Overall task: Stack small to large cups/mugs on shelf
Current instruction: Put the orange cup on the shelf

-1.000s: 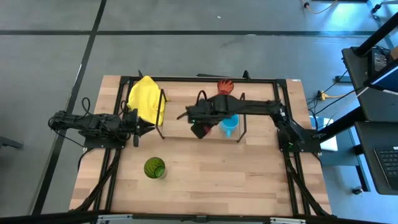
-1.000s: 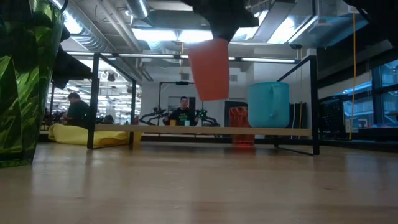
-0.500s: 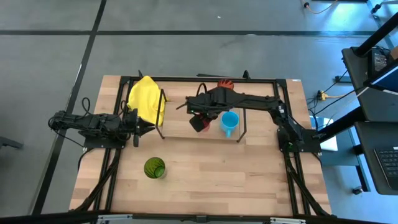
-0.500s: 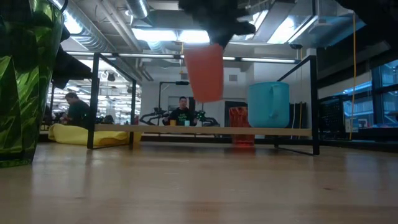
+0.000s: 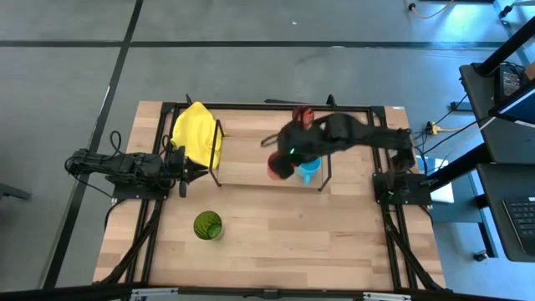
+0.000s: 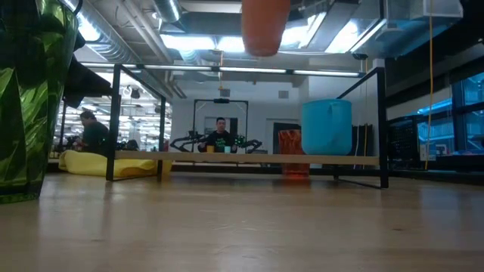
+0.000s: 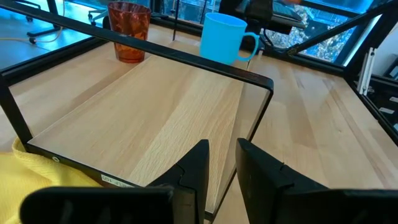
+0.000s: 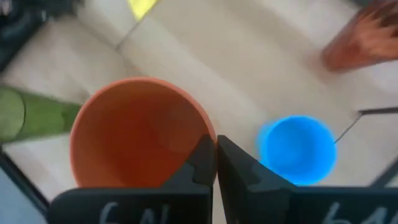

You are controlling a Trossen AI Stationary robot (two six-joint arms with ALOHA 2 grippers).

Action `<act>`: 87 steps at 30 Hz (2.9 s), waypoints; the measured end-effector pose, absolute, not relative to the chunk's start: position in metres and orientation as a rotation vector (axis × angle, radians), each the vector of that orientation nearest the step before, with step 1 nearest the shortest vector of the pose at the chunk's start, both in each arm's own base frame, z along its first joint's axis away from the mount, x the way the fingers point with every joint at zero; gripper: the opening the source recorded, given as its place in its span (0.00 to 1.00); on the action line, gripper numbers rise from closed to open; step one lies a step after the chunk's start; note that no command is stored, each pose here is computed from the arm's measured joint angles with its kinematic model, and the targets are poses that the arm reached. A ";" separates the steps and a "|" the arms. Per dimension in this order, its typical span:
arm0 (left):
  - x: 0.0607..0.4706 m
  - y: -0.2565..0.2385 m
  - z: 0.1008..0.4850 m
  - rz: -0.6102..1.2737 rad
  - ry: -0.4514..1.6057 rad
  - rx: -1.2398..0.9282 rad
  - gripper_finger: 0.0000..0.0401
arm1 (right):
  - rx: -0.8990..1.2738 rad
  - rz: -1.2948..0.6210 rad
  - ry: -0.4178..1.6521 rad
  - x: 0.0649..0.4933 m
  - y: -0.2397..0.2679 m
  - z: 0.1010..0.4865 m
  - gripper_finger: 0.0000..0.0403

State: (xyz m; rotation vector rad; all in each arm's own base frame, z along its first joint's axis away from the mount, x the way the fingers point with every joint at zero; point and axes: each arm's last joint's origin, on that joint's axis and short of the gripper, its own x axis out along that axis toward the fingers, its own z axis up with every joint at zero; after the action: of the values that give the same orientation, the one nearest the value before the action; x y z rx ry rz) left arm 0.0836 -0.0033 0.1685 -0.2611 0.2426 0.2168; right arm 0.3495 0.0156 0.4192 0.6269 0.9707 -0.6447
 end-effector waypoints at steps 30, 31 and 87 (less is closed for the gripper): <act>0.084 -0.003 0.169 0.217 0.243 -0.261 0.19 | 0.755 -0.570 1.020 0.299 -0.065 0.371 0.02; 0.084 -0.003 0.169 0.217 0.243 -0.261 0.19 | 0.744 -0.581 1.032 0.300 -0.063 0.366 0.02; 0.084 -0.003 0.169 0.217 0.243 -0.261 0.19 | 0.790 -0.847 1.020 0.338 -0.043 0.282 0.02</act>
State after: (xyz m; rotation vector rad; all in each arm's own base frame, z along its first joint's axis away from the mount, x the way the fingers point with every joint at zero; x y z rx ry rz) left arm 0.0837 -0.0033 0.1685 -0.2611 0.2430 0.2169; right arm 0.3382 -0.0432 0.2816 0.7902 1.0197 -0.8474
